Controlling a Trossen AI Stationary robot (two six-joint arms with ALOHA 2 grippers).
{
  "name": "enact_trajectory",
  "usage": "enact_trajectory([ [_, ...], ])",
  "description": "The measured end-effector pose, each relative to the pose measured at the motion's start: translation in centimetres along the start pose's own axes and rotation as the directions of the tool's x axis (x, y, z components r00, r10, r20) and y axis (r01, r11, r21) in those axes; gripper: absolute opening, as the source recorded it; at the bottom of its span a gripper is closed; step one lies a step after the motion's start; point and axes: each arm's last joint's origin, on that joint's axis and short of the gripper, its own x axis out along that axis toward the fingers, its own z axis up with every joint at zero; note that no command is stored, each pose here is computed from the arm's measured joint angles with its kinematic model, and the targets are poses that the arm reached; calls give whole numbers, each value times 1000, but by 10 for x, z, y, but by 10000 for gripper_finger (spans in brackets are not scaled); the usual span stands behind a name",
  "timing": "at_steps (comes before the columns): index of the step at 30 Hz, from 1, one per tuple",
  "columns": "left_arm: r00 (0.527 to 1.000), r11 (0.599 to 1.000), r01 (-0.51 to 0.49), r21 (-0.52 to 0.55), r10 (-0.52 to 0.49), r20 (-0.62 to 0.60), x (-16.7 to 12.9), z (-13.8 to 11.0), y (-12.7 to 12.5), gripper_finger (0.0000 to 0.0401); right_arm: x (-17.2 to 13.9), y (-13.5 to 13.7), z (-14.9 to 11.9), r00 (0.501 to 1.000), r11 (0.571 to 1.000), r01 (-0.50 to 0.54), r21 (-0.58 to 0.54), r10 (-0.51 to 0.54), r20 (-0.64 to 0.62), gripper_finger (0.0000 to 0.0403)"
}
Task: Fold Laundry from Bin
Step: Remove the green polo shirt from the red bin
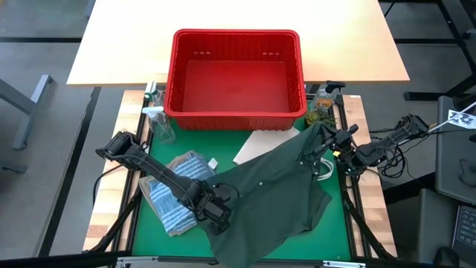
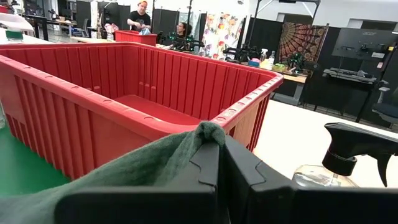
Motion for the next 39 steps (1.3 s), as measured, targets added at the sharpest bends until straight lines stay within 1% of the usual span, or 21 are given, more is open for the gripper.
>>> enact_trajectory([
  [6,1000,999,13,-39,-12,20,-4,9,4,170,0,0,0,1000,1000,0,0,0,0,7],
  [10,996,997,57,-51,-53,68,-25,16,11,161,0,0,0,1000,1000,0,0,0,0,7],
  [14,989,994,91,-59,-83,120,-48,17,18,154,0,0,0,1000,1000,0,-1,0,0,7],
  [18,988,992,111,-54,-105,114,-61,15,23,153,0,0,0,1000,1000,1,-2,-1,0,7],
  [20,992,995,88,-47,-84,94,-63,13,26,155,0,0,0,1000,1000,1,-1,-1,0,7],
  [24,998,999,-26,-41,28,60,-63,10,38,156,0,0,0,1000,1000,0,-2,0,0,7],
  [26,992,994,-97,-43,100,82,-62,11,44,154,0,0,0,1000,1000,0,-2,0,0,7],
  [29,974,985,-161,-56,168,154,-62,15,48,154,0,0,0,1000,1000,0,-2,0,0,7],
  [31,966,983,-169,-71,180,185,-62,19,50,154,0,0,0,1000,1000,0,-1,0,0,7],
  [34,965,982,-175,-75,186,184,-58,20,48,154,0,0,0,1000,1000,0,-2,0,0,7],
  [36,966,981,-186,-57,193,169,-53,15,45,154,0,0,0,1000,1000,0,-2,0,0,7],
  [39,973,979,-202,-23,203,111,-41,3,41,154,0,0,0,1000,1000,0,-7,0,0,7],
])
